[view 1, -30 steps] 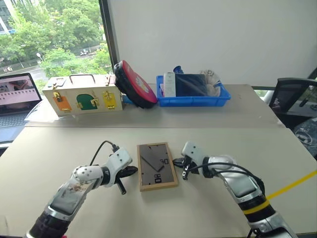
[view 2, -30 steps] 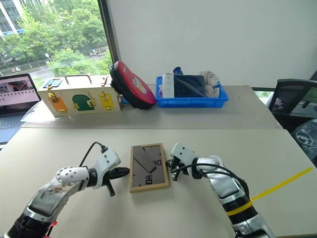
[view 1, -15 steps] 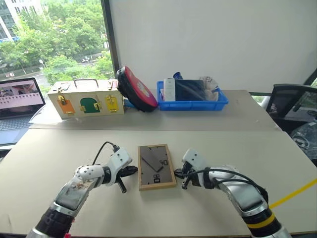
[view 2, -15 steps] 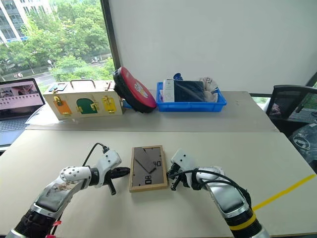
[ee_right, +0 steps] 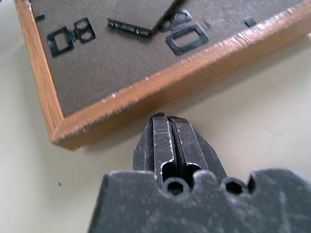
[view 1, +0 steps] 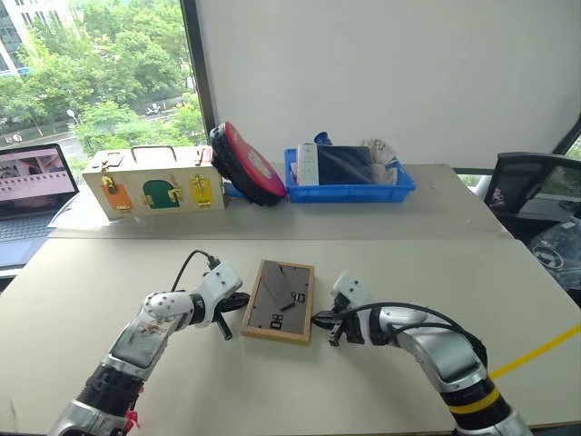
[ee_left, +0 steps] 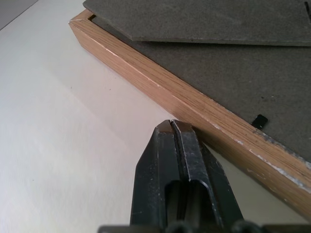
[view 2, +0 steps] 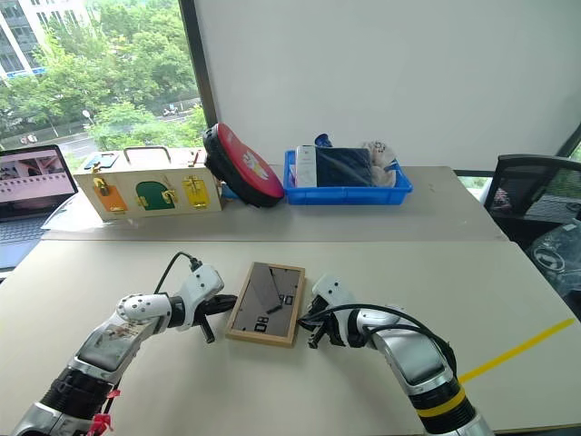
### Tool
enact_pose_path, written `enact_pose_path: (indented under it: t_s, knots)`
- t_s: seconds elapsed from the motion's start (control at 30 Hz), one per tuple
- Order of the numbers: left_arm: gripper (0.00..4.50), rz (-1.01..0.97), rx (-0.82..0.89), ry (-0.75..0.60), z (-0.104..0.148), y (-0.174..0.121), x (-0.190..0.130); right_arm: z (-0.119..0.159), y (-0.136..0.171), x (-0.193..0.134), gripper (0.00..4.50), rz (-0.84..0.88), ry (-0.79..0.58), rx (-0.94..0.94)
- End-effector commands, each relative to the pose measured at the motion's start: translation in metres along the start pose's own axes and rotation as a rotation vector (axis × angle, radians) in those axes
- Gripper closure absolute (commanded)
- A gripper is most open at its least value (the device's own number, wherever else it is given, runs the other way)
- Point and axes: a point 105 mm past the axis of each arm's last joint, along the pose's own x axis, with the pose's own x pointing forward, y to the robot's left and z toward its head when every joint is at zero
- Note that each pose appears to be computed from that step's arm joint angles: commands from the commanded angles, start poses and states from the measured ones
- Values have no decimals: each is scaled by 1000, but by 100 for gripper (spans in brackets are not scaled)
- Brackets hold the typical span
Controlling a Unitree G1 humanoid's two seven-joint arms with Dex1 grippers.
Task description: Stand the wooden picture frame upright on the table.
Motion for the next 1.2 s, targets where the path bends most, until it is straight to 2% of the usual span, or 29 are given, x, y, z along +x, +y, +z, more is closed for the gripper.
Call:
enact_pose_path:
  t_s: [0.03, 0.17, 0.27, 0.33, 0.43, 0.47, 0.6, 0.63, 1.0, 1.2]
  knots:
    - [450, 145, -283, 71, -36, 35, -37, 16, -21, -28, 443, -42, -88, -104]
    - [450, 94, -468, 0, -22, 35, -49, 22, -33, -42, 443, -65, -115, -191]
    - [378, -117, -660, -66, 1, 10, -56, 34, -32, -48, 450, -36, -156, -265]
    - [312, -236, -773, -117, 14, -2, -59, 46, -25, -47, 450, 0, -190, -337]
    - [200, -226, -803, -89, 13, -5, -54, 41, -17, -37, 450, 36, -131, -545]
    - [152, -242, -820, -98, 16, -7, -53, 37, -15, -34, 450, 52, -120, -570]
    - [19, -251, -912, -110, 23, -1, -51, 25, -19, -31, 450, 66, -80, -604]
    - [8, -247, -921, -100, 23, -1, -50, 25, -20, -31, 450, 64, -84, -602]
    - [8, -294, -872, 48, 18, -31, -12, 13, -23, -13, 450, 95, -58, -639]
    - [8, -393, -859, 96, 22, -60, 0, 24, -24, 2, 450, 97, -97, -669]
